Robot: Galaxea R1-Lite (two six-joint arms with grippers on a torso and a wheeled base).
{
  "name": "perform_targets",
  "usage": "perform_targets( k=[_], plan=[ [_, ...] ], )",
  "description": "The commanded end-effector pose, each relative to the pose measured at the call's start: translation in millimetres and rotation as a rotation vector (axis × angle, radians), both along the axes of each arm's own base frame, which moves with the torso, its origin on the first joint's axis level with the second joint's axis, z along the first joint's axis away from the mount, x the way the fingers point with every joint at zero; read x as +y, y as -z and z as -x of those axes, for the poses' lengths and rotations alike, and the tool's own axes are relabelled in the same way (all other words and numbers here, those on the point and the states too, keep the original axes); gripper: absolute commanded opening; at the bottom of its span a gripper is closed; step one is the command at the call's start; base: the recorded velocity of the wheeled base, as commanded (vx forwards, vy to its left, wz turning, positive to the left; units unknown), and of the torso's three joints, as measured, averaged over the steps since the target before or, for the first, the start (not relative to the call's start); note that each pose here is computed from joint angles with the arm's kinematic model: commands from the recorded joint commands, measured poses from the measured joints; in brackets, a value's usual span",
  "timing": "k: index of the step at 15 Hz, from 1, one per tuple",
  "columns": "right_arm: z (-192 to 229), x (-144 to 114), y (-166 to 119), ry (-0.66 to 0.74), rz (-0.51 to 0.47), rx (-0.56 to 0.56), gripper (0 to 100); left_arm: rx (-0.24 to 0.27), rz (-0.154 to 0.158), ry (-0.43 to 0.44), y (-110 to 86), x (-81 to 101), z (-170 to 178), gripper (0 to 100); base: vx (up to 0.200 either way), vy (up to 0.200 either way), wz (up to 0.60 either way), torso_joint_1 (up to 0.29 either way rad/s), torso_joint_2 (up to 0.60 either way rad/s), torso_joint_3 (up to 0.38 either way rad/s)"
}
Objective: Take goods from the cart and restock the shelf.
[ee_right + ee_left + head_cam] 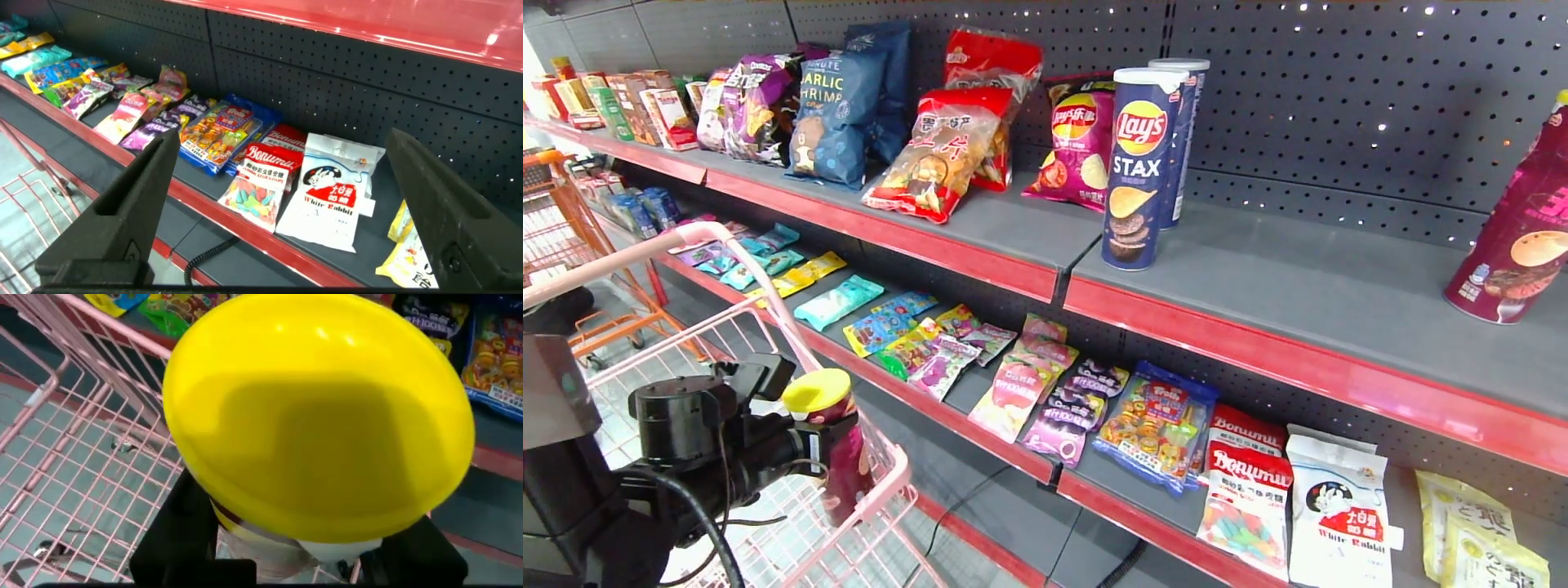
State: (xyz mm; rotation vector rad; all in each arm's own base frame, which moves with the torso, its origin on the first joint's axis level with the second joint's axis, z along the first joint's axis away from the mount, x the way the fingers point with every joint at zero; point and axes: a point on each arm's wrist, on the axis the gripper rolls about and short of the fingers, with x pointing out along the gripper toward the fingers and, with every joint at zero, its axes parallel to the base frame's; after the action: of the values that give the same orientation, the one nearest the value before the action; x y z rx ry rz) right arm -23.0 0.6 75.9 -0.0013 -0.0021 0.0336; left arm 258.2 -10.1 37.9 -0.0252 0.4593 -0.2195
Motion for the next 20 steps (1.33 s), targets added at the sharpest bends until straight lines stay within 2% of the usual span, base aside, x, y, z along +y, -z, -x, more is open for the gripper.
perform_targets(
  k=[1,2,3,5,6,7,8,9,10,12,16,20],
  plan=[
    [0.0,0.0,0.0,0.000,0.000,0.001,100,-0.167,0.003,-0.041,-80.7,11.9,26.7,0,0.000,0.000,0.00,0.000,0.00,0.000],
    [0.0,0.0,0.0,0.000,0.000,0.001,100,-0.184,0.006,-0.043,-100.6,13.2,37.2,0,0.000,0.000,0.00,0.000,0.00,0.000],
    [0.0,0.0,0.0,0.000,0.000,0.001,100,-0.201,0.032,-0.038,-152.7,13.4,73.1,0,0.000,0.000,0.00,0.000,0.00,0.000],
    [0.0,0.0,0.0,0.000,0.000,0.001,100,-0.209,0.085,-0.029,-213.0,9.9,135.2,0,0.000,0.000,0.00,0.000,0.00,0.000],
    [0.0,0.0,0.0,0.000,0.002,0.001,100,-0.227,0.084,-0.030,-224.4,9.1,153.9,0,0.000,0.000,0.00,0.000,0.00,0.000],
    [0.0,0.0,0.0,0.000,0.002,0.001,100,-0.272,0.081,-0.027,-234.3,8.2,173.7,0,0.000,0.000,0.00,0.000,0.00,0.000],
    [0.0,0.0,0.0,0.000,0.002,0.001,100,-0.272,0.081,-0.027,-234.3,8.2,173.7,0,0.000,0.000,0.00,0.000,0.00,0.000],
    [0.0,0.0,0.0,0.000,0.003,0.000,100,-0.418,0.069,-0.023,-254.8,6.4,214.3,0,0.000,0.000,0.00,0.000,0.00,0.000],
    [0.0,0.0,0.0,0.000,0.003,0.000,100,-0.455,0.066,-0.023,-259.2,6.0,223.3,0,0.000,0.000,0.00,0.085,-0.22,-0.129],
    [0.0,0.0,0.0,0.000,0.002,0.001,100,-0.487,0.055,-0.054,-258.7,6.3,233.4,0,0.000,0.000,0.00,0.151,-0.41,-0.259],
    [0.0,0.0,0.0,0.000,0.002,0.001,100,-0.480,0.041,-0.113,-242.4,7.2,242.2,0,0.000,0.000,0.00,0.212,-0.55,-0.334],
    [0.0,0.0,0.0,0.000,0.002,0.001,100,-0.454,0.010,-0.115,-220.6,7.1,248.2,0,0.000,0.000,0.00,0.227,-0.55,-0.327]
  ],
)
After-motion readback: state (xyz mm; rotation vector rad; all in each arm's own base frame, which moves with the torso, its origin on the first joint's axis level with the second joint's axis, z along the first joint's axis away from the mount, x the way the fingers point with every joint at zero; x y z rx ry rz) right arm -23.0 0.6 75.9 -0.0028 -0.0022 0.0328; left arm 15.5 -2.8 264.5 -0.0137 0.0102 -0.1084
